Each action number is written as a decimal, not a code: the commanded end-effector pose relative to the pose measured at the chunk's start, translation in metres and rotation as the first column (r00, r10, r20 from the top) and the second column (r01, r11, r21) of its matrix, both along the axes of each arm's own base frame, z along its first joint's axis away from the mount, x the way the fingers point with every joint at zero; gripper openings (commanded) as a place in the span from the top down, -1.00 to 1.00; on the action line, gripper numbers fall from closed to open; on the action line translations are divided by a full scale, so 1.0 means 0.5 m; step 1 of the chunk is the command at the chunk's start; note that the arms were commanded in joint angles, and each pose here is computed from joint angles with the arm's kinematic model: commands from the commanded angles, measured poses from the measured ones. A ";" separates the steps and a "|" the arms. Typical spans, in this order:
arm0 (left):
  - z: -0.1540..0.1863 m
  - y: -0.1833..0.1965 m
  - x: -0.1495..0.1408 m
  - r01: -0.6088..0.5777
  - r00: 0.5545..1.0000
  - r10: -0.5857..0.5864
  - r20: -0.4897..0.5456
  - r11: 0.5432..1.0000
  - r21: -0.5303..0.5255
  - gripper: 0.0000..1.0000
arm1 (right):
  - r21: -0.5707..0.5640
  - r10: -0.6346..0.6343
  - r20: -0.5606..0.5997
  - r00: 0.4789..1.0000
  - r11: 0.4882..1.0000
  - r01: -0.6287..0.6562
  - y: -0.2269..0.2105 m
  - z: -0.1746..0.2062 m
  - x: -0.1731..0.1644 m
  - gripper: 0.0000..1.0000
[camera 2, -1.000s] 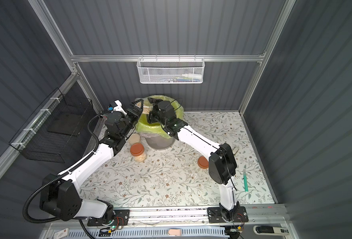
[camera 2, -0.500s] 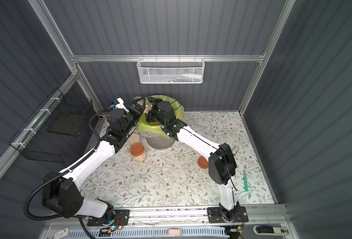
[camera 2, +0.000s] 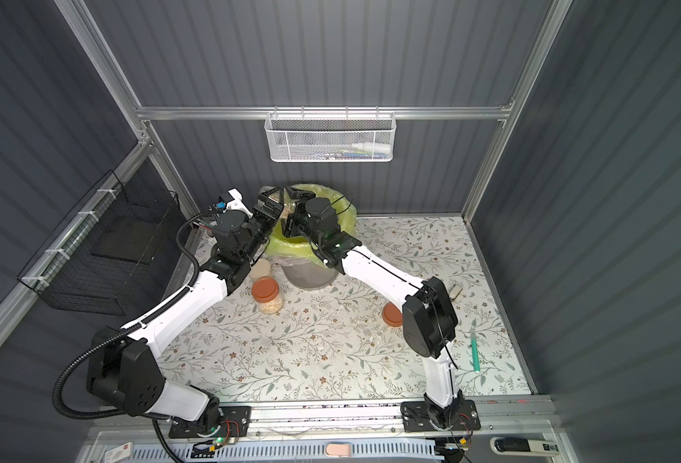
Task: Empty expired oatmeal from jars
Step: Pour the expired oatmeal into the trash bin.
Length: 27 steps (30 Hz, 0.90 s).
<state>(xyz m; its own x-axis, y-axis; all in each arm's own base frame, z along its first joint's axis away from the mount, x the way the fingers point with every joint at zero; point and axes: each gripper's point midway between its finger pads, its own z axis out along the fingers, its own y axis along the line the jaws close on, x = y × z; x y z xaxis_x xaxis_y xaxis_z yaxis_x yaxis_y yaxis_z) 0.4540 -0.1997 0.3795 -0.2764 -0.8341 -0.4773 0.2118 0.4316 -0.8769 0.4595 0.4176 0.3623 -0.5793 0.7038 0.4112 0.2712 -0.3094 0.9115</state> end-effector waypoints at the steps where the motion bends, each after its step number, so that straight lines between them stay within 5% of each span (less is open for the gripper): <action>1: 0.032 -0.023 0.004 0.030 0.999 -0.029 0.035 0.999 -0.021 -0.99 | 0.111 0.005 0.090 0.996 0.994 -0.015 -0.003 0.085 -0.016 -0.04; 11: 0.035 -0.013 0.007 -0.001 0.999 0.002 0.046 1.000 -0.013 -0.80 | 0.091 -0.004 0.084 0.996 0.996 -0.004 -0.014 0.070 -0.017 -0.04; 14: 0.032 -0.013 0.009 -0.006 0.999 0.006 0.048 1.000 -0.012 -0.46 | 0.088 -0.002 0.091 0.996 0.996 -0.006 -0.012 0.069 -0.015 -0.09; 21: 0.047 -0.017 0.013 0.002 0.998 -0.001 0.069 1.000 -0.017 -0.16 | 0.050 -0.002 0.099 0.995 0.999 -0.003 -0.024 0.069 -0.013 -0.20; 27: 0.044 -0.020 0.021 0.014 0.997 -0.012 0.077 1.000 -0.017 0.00 | 0.044 -0.030 0.088 0.996 0.999 0.026 -0.047 0.049 -0.008 -0.63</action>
<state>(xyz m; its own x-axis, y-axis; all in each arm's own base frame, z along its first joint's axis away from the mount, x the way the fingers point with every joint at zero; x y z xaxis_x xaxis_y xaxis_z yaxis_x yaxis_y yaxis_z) 0.4622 -0.2111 0.3721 -0.2946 -0.8362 -0.4626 0.2076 0.4165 -0.8851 0.4634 0.4048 0.3560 -0.5629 0.7056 0.4304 0.2600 -0.3432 0.9026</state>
